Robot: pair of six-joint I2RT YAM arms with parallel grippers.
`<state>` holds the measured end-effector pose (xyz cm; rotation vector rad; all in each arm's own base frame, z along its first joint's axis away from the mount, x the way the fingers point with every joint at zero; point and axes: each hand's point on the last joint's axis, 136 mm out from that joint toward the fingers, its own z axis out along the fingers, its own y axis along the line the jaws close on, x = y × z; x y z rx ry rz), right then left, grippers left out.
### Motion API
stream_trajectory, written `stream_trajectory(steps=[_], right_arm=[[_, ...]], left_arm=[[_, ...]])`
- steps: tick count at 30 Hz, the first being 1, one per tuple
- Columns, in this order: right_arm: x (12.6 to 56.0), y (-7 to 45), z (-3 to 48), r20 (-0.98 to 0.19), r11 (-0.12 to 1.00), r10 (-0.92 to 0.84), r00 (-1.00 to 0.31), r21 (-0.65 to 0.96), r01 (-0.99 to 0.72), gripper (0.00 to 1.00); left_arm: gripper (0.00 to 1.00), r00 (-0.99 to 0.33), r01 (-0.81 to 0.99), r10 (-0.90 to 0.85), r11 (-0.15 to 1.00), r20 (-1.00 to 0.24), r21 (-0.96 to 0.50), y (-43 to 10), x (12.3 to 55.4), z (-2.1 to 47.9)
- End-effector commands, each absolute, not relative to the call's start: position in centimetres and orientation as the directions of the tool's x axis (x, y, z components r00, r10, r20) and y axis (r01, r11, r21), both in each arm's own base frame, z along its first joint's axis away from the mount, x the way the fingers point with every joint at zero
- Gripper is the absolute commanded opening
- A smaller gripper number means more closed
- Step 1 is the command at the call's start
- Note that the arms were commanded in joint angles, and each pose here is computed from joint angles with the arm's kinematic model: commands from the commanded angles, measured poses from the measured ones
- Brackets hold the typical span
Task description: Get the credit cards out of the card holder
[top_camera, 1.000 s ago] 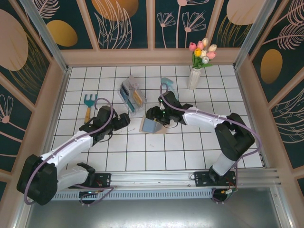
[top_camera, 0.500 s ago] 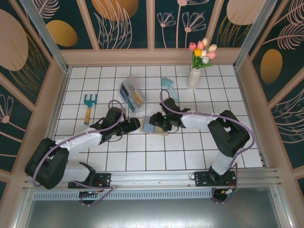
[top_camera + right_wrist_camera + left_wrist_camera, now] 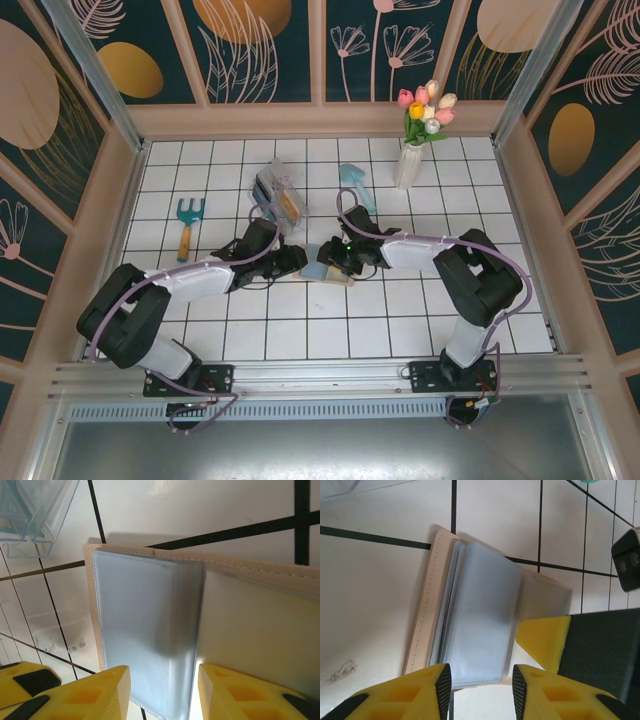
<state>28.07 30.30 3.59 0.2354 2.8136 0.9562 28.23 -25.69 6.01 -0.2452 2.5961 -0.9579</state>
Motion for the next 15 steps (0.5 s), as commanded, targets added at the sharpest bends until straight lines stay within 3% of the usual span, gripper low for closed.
stream_trajectory(steps=[1,4,15], right_arm=[[27.6,29.6,2.3,-0.09,0.801,0.184,-0.979,0.591,0.096,0.4],[27.5,29.5,2.2,-0.086,0.802,0.183,-0.979,0.589,0.098,0.37],[27.3,29.6,1.8,-0.07,0.801,0.177,-0.982,0.59,0.102,0.37]], left_arm=[[0.37,-0.925,-0.026,-0.268,0.75,-0.269,-0.661,-26.6,28.8,5.8],[0.29,-0.935,-0.014,-0.241,0.757,-0.26,-0.653,-27.1,28.8,5.1],[0.24,-0.956,0.008,-0.177,0.78,-0.233,-0.626,-27.5,28.4,3.3]])
